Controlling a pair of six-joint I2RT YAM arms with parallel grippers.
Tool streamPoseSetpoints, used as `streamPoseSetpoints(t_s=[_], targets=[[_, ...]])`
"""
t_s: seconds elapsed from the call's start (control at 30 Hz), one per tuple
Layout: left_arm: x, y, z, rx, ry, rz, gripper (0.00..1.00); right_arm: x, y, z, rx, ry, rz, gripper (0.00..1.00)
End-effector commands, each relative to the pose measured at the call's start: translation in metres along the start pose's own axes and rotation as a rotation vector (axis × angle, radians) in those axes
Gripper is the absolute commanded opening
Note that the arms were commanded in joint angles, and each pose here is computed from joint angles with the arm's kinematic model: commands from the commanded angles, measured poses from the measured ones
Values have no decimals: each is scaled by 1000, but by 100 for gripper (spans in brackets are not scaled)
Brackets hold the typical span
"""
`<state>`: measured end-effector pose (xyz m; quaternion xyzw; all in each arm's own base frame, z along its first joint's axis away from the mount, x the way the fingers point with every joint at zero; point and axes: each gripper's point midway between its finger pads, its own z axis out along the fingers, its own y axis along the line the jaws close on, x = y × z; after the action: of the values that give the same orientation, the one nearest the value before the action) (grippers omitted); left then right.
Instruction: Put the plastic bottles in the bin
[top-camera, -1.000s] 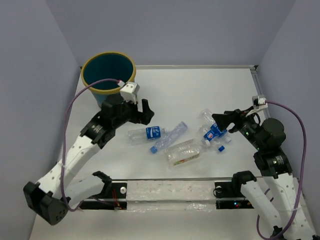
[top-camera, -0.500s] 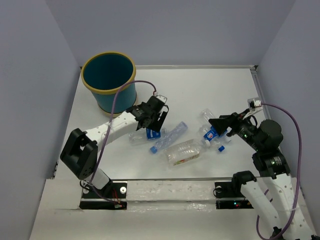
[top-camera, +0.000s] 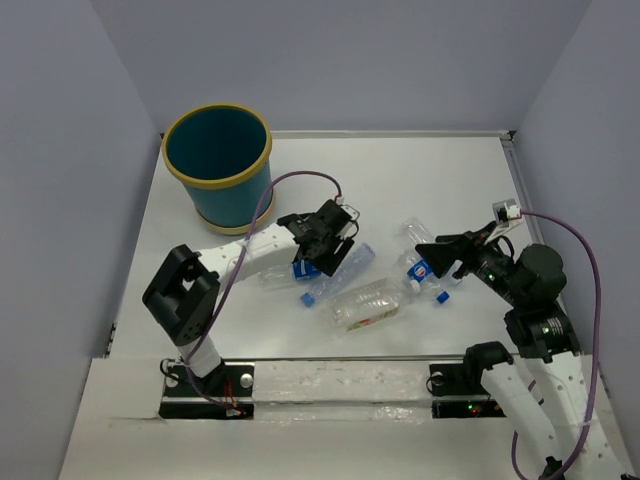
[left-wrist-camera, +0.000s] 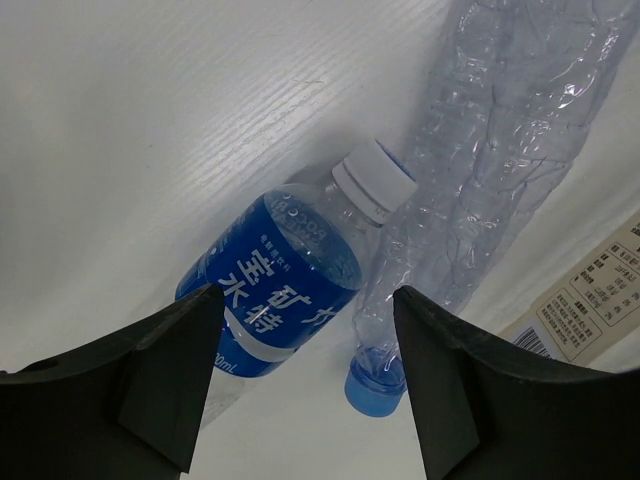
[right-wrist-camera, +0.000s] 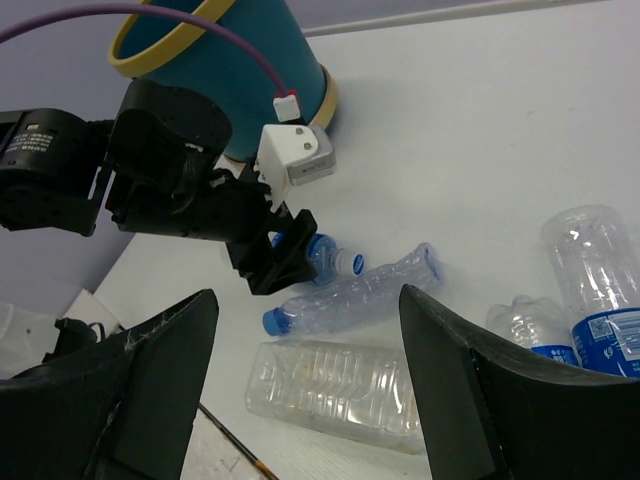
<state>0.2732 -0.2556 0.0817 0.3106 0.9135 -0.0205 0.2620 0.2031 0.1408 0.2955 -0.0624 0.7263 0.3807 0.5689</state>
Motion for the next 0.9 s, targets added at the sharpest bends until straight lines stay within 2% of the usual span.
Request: streamPoseSetpoints(t_s=[0.0, 0.2, 0.53, 0.73, 0.87], targets=[[6, 0, -10, 19, 18, 16, 80, -4, 10, -1, -48, -16, -20, 78], [20, 11, 1, -50, 56, 21, 83, -3, 9, -1, -50, -12, -16, 78], [11, 20, 29, -115, 69, 9, 80, 7, 7, 1, -57, 11, 3, 78], [19, 30, 39, -155, 93, 8, 79, 5, 8, -1, -58, 2, -4, 78], [29, 38, 46, -189, 120, 8, 81, 6, 8, 0, -58, 6, -3, 78]])
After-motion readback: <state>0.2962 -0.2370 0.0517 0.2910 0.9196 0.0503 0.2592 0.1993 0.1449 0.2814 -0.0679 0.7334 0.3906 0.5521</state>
